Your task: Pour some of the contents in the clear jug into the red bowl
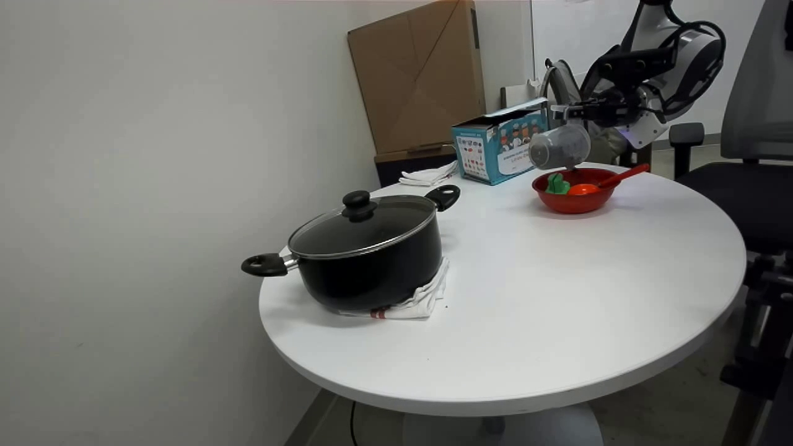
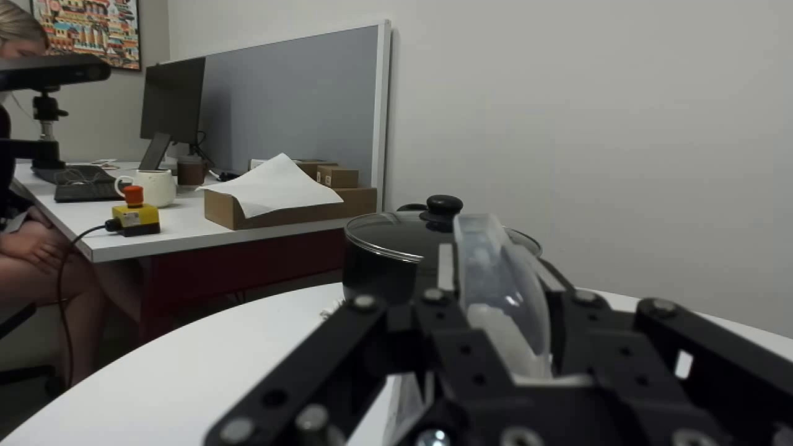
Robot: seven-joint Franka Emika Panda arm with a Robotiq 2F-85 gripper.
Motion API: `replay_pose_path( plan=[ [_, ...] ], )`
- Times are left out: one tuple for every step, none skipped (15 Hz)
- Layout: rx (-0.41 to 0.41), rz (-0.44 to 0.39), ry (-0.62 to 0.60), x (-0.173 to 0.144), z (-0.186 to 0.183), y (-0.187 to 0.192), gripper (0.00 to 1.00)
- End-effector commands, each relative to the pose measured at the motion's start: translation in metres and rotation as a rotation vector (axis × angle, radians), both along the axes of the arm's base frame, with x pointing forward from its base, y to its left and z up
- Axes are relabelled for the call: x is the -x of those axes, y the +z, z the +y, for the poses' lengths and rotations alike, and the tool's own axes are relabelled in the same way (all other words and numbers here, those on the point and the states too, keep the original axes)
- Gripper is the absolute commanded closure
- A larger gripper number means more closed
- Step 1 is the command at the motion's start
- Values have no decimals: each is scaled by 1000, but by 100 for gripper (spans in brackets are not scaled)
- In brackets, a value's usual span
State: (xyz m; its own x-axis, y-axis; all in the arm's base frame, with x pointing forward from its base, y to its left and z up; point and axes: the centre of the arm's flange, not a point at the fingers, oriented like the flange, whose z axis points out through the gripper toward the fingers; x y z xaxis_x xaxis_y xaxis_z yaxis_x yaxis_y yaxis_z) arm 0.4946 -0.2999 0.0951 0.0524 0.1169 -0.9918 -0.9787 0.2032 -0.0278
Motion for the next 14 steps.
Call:
replay_pose_path(
  plan=[
    [-48, 4, 2, -9, -10, -2, 88],
    [-52, 4, 2, -9, -9, -2, 88],
    [-57, 4, 3, -10, -9, -2, 88],
    [-62, 4, 3, -10, -8, -2, 88],
    [-66, 4, 4, -10, -8, -2, 88],
    [-70, 5, 5, -11, -8, -2, 88],
    [-73, 5, 5, -11, -7, -2, 88],
    [-77, 6, 6, -11, -7, -2, 88],
    [-79, 6, 5, -11, -7, -2, 88],
    [-84, 8, 3, -11, -6, -2, 88],
    [-85, 8, 2, -11, -6, -2, 88],
    [-85, 8, 0, -11, -6, -1, 88],
    [-86, 7, -2, -12, -6, -1, 88],
    [-87, 7, -4, -12, -6, -1, 88]
  ],
)
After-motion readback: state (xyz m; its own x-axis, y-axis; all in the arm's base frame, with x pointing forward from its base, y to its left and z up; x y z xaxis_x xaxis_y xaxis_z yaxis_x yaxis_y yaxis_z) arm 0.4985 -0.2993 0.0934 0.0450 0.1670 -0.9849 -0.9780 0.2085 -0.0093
